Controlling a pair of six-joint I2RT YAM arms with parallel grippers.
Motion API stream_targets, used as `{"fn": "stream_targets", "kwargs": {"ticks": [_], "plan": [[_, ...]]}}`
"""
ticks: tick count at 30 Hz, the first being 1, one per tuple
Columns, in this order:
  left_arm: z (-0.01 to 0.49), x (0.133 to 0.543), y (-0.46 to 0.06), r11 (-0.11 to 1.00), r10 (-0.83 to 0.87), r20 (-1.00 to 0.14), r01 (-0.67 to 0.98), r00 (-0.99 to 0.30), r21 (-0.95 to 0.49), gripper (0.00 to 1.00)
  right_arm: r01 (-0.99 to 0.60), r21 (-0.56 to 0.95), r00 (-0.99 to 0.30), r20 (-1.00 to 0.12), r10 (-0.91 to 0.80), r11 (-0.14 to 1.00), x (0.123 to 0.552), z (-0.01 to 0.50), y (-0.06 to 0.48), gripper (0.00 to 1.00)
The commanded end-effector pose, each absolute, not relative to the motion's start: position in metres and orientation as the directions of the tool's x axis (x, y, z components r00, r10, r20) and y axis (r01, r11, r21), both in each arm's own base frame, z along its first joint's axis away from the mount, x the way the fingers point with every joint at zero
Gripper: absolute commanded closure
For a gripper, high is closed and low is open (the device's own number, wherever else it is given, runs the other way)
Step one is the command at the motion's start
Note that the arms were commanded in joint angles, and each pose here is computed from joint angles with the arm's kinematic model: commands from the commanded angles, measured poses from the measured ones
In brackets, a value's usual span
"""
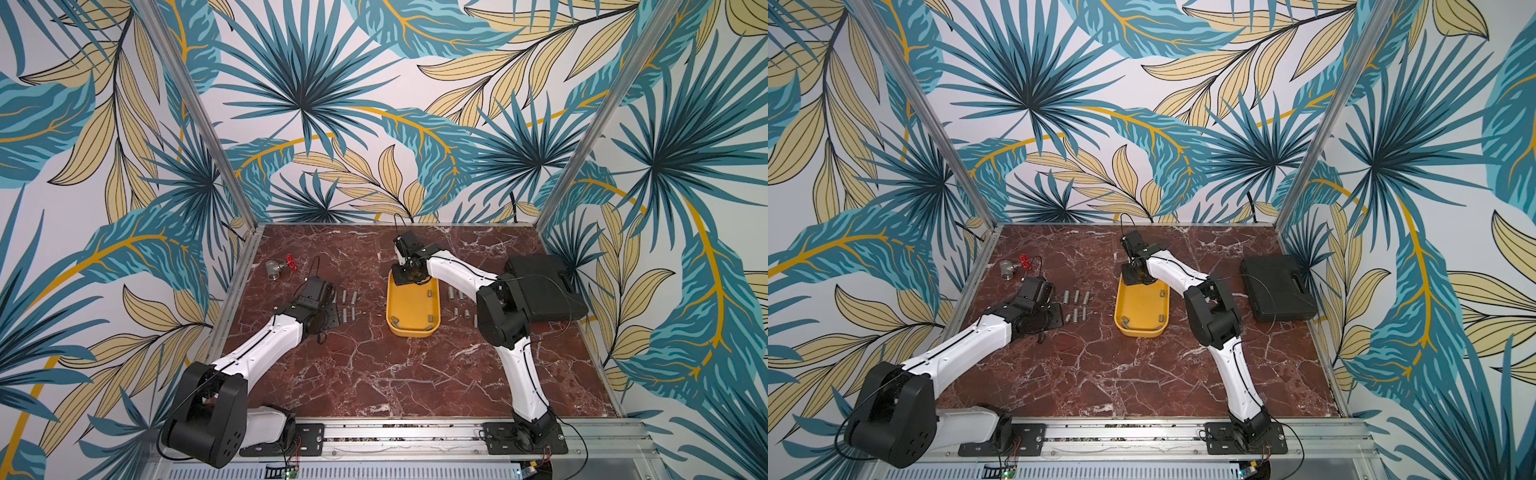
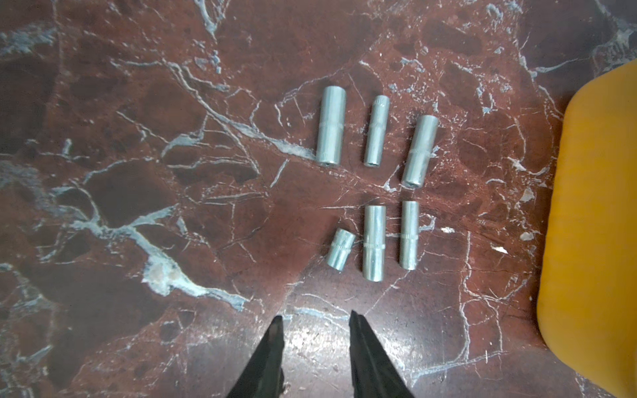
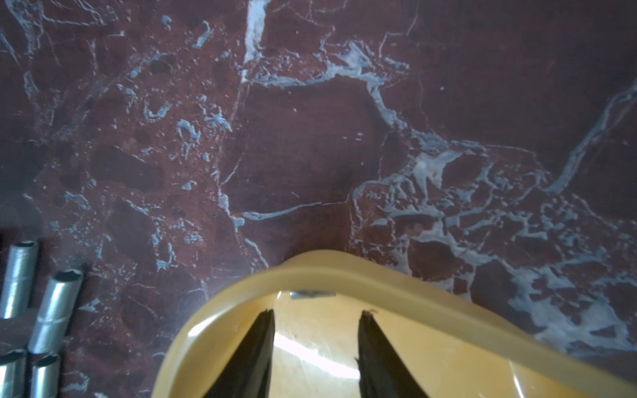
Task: Take out the socket from the storage box
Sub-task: Pick up the socket head from the storage box.
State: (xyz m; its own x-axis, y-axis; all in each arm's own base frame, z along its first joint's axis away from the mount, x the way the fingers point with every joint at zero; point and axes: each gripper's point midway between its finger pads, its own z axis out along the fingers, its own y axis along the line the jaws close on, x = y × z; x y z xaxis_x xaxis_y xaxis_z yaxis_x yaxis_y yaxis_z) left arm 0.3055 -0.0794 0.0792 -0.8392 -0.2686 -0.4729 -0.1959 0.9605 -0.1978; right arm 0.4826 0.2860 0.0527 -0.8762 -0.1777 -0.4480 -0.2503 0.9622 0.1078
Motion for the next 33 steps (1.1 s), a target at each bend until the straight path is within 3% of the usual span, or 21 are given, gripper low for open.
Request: {"fn": "stream_targets", "kwargs": {"ticks": [1,25,33], "plan": [[0.078,0.302,-0.078,0.952,-0.294,-0.476,-0.208,-0.829,-0.224,0.64,-0.267,0.086,-0.869,-0.452,-0.202,0.96,0.487,0.046,0.29,0.58],[0.072,0.287,-0.081,0.934,-0.333,-0.448,-0.228,-0.829,-0.274,0.64,-0.293,0.053,-0.877,-0.412,-0.246,0.955,0.49,0.015,0.292,0.59],[0.076,0.287,-0.08,0.934,-0.334,-0.453,-0.228,-0.826,-0.274,0.64,-0.308,0.021,-0.88,-0.386,-0.276,0.951,0.481,0.007,0.286,0.67]]}}
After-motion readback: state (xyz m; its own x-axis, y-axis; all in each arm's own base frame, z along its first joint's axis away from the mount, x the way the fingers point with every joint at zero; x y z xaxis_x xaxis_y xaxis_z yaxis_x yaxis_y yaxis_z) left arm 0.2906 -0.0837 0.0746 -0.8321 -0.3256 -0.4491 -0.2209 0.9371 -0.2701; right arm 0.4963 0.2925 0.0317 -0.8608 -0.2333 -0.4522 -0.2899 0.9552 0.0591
